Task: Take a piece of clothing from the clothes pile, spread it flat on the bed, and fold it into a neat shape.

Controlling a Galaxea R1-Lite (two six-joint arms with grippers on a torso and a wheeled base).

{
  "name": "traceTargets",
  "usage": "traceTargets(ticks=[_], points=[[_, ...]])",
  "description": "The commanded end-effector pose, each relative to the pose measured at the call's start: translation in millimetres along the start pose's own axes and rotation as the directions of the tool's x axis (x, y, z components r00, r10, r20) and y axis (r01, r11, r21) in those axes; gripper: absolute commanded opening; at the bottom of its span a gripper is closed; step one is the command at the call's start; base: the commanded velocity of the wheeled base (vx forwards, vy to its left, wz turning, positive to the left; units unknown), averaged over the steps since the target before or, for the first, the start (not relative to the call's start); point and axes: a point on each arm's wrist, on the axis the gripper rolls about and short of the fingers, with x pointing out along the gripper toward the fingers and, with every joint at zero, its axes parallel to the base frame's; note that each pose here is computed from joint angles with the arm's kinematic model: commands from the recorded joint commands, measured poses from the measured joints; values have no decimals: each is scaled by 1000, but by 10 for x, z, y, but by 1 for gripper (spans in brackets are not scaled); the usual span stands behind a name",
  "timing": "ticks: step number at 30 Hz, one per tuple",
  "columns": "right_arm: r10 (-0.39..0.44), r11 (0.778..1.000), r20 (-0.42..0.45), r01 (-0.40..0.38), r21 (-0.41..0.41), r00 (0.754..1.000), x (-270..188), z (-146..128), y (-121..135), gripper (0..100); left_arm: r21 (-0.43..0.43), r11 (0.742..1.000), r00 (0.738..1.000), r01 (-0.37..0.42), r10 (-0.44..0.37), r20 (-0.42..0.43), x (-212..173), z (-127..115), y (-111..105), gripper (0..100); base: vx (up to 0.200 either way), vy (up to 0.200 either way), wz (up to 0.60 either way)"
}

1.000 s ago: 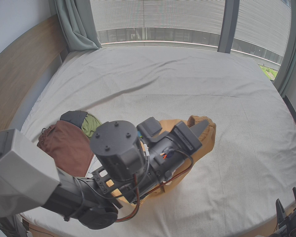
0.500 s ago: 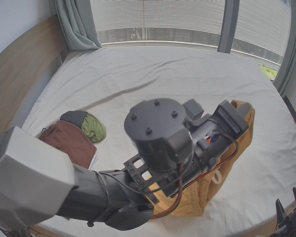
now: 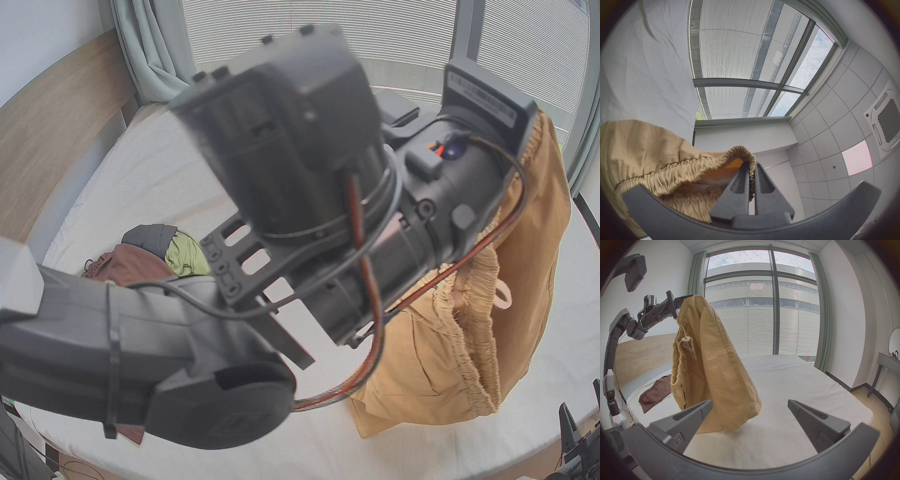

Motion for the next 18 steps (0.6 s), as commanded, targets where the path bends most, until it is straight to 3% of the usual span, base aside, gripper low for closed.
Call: traceTargets(ticks=[1,4,6,8,12,18], points=[[0,1000,-1,0,1,1000,1,-52,0,100,55,994,995,-93,92,25,-407,318,23,0,0,0,0],[-1,1000,-3,1,-2,1000,1,-54,0,100,102,973,976,-207,212,-44,-809,458,300,0,0,0,0],[-1,1000,-3,1,-2,1000,1,-54,0,100,131,964,969,-231,240,-52,-902,486,382,0,0,0,0],[-1,1000,-1,1,0,1000,1,-52,0,100,246,931,957,-271,288,-37,-1117,598,627,0,0,0,0],[-1,1000,-3,1,0,1000,1,-54,0,100,327,900,946,-288,320,-46,-1415,688,969,0,0,0,0],[-1,1000,-1,1,-2,1000,1,-52,0,100,361,888,948,-284,316,-30,-1641,716,1235,0,0,0,0]])
